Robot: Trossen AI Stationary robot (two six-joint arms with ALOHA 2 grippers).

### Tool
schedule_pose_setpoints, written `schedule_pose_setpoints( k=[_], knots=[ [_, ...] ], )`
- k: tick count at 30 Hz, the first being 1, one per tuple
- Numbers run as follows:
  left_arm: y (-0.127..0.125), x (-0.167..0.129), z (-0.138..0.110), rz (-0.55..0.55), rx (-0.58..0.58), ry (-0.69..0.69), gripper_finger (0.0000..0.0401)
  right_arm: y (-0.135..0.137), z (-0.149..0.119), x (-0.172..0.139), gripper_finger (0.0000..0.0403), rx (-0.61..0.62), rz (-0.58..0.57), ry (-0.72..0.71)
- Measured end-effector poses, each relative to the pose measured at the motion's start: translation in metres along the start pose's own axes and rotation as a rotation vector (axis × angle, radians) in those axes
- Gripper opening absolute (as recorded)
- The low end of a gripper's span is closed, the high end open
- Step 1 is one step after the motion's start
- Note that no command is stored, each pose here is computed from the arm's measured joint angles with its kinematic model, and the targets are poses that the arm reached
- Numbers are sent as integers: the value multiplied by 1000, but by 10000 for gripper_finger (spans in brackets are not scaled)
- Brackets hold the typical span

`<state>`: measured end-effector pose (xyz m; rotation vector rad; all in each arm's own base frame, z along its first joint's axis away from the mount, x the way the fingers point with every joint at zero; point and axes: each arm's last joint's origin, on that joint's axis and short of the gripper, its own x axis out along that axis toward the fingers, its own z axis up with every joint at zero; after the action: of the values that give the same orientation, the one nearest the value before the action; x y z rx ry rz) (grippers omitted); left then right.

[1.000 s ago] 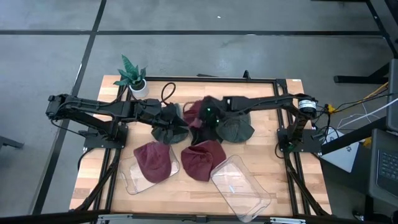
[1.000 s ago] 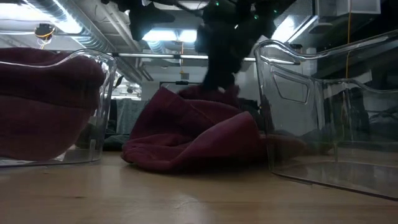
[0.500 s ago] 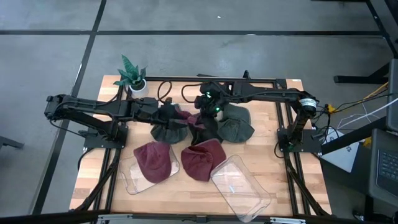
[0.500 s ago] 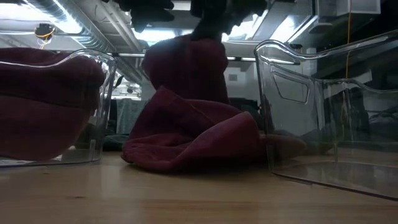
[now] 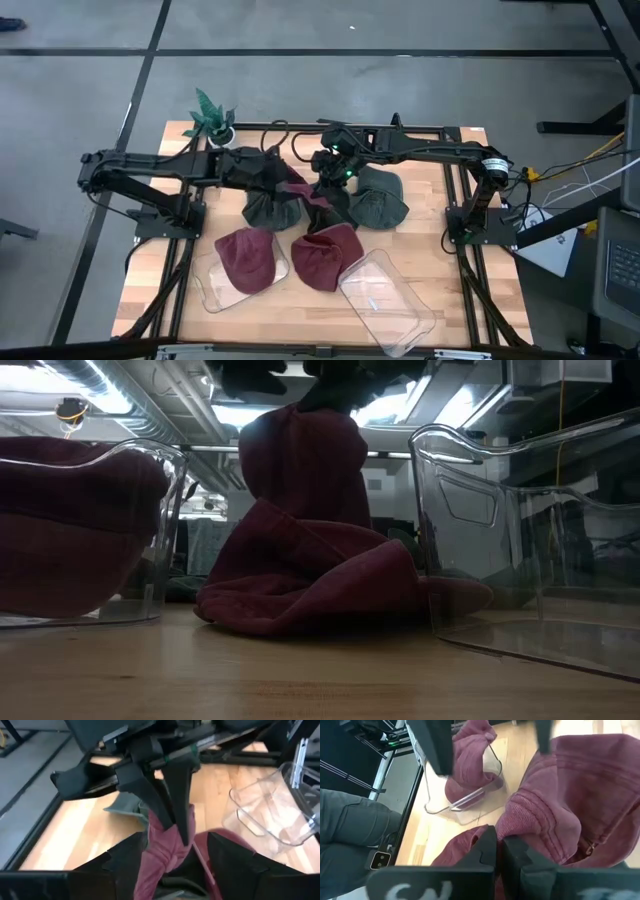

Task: Pick & Place hat
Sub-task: Put the top red cap into the left transparent bin

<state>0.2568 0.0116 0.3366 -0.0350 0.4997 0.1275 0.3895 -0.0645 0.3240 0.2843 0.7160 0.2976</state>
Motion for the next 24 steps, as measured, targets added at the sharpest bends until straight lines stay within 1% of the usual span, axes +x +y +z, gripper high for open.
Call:
schedule_pose_setpoints(
  k=[4, 8, 12, 18, 20, 24],
  knots=[
    [3, 14, 1, -36, 31, 61, 228, 1, 2, 0, 5, -1, 24, -17],
    [1, 20, 9, -64, 85, 95, 228, 1, 2, 0, 6, -1, 31, -17],
    [1, 25, 10, -67, 124, 176, 228, 2, 2, 0, 7, -1, 62, -17],
    [1, 26, 9, -66, 141, 210, 228, 3, 2, 0, 8, -5, 88, -22],
    [2, 26, 9, -53, 145, 214, 228, 4, 3, -1, 9, -2, 107, -21],
    [3, 25, 4, -24, 152, 266, 227, 7, 11, -6, 9, -22, 106, -49]
  ],
)
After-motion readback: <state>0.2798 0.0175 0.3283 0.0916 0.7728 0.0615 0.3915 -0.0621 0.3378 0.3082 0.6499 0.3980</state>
